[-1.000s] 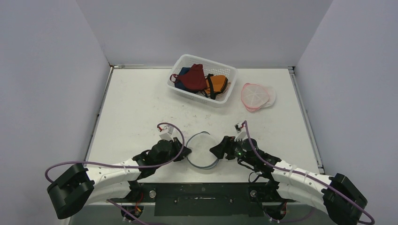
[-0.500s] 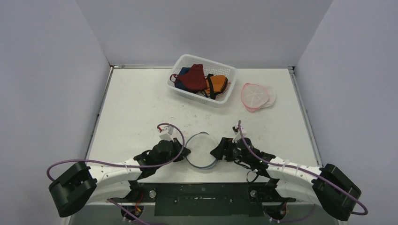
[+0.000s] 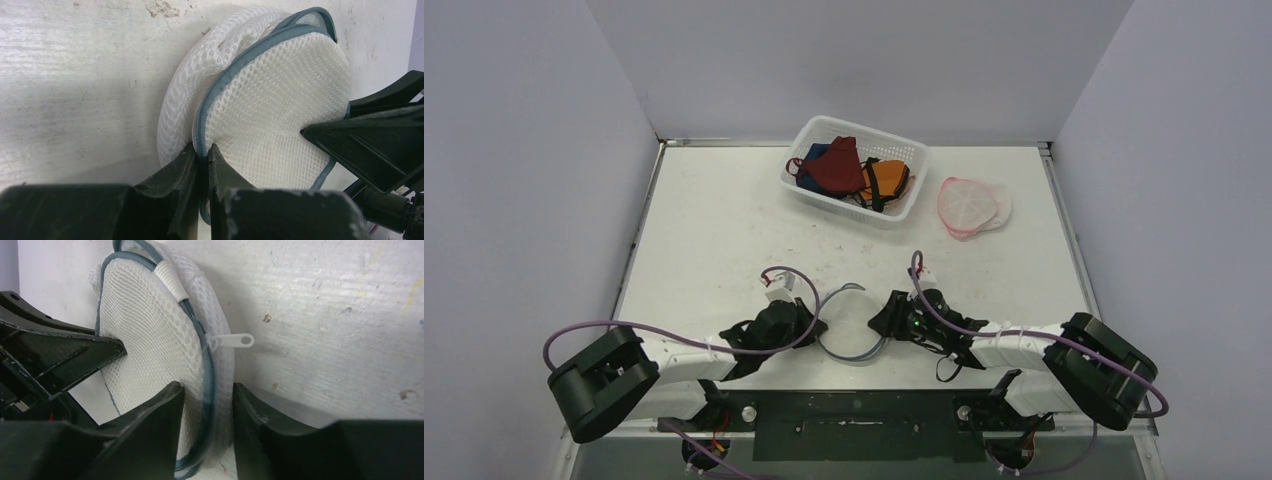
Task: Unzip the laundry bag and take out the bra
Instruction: Close the laundry bag at the center of the board.
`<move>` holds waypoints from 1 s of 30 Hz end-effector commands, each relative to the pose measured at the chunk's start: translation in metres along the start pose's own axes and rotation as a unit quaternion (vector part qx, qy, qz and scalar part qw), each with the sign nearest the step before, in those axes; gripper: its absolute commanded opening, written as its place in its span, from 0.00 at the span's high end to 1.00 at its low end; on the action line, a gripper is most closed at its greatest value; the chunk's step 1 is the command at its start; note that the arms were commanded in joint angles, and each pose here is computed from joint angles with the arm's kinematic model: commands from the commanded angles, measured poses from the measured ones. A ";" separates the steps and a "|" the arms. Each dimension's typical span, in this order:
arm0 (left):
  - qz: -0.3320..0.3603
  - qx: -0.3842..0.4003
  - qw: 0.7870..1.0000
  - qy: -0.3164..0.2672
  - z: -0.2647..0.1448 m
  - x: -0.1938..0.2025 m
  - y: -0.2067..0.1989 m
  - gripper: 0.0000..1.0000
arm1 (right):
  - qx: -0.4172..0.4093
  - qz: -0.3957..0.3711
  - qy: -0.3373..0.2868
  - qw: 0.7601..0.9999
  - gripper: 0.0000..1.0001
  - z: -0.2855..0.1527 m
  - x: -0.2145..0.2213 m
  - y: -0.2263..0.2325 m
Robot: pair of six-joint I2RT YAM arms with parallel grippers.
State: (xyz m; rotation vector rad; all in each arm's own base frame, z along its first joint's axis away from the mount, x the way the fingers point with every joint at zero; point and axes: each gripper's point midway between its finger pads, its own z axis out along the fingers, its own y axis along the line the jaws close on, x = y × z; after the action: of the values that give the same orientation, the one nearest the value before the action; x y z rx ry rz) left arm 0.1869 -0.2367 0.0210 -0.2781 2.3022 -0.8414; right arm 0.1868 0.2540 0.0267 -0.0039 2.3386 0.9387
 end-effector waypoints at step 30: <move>0.071 0.176 0.982 -0.016 -0.050 -0.029 -0.115 0.53 | 0.110 -0.004 0.060 0.992 0.95 -0.017 0.030 -0.038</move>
State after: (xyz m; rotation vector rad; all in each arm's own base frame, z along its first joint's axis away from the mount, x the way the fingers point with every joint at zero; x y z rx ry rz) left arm 0.1712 -0.2432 0.0958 -0.1246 2.1987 -0.9369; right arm 0.1797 0.2502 0.0216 0.0371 2.4175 0.8671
